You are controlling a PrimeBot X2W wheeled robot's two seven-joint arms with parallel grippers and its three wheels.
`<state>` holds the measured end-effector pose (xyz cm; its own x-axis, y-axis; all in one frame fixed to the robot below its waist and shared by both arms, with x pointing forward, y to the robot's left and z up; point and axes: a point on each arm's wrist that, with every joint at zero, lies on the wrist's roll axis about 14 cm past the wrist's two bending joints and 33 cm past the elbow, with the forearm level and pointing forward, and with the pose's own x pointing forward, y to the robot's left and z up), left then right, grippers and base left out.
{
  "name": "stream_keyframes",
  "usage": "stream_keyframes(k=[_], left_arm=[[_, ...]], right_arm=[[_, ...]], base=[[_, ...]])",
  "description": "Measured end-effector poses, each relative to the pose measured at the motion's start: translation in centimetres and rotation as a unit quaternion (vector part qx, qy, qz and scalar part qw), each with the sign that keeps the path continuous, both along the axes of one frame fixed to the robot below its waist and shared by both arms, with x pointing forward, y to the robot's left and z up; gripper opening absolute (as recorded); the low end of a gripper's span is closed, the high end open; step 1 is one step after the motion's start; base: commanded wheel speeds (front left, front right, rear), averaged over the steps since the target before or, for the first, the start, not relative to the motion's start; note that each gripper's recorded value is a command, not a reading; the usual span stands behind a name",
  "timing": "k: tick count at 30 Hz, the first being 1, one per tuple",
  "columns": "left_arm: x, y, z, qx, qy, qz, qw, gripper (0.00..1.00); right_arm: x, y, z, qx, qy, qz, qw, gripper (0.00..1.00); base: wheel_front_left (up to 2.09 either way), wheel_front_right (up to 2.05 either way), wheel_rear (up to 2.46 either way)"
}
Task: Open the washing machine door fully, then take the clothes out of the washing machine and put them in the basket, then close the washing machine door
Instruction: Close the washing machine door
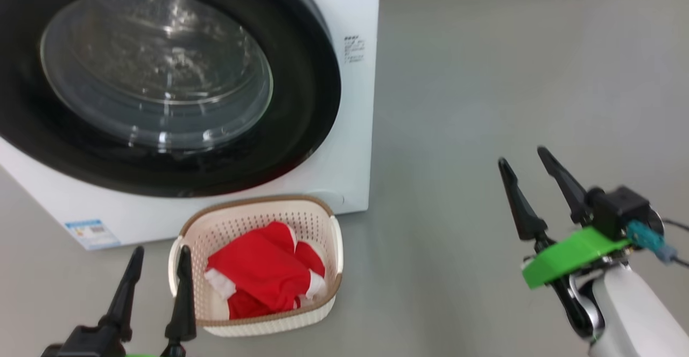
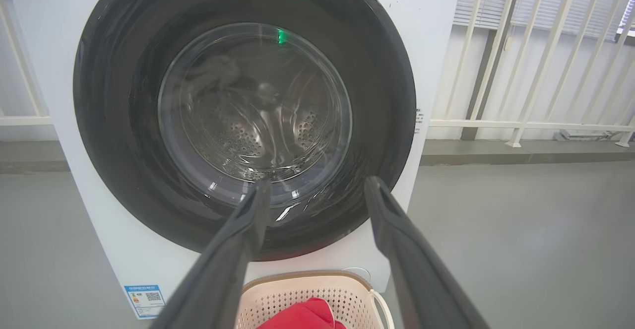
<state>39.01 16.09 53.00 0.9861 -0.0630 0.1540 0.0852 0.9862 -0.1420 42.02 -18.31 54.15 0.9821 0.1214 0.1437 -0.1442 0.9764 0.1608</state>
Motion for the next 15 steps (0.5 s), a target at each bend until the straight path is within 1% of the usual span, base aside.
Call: stream_keyframes(k=[5,10,15], left_arm=[[-0.9,0.2,0.3,0.005,-0.004,0.001,1.0,1.0],[-1.8,0.3,0.1,0.017,-0.001,0.002,1.0,1.0],[-2.6,0.4,-0.1,0.026,0.001,0.0,1.0,1.0]], right_arm=[[-2.5,-1.3,-0.2,0.0,-0.004,-0.023,1.0,1.0],[-4.4,-1.5,-0.3,-0.017,-0.009,-0.029,0.999,1.0],[-6.1,-2.1,-0.4,-0.012,-0.012,-0.044,0.999,1.0]], base=[[0.0,0.0,0.0],[0.0,0.0,0.0],[0.0,0.0,0.0]])
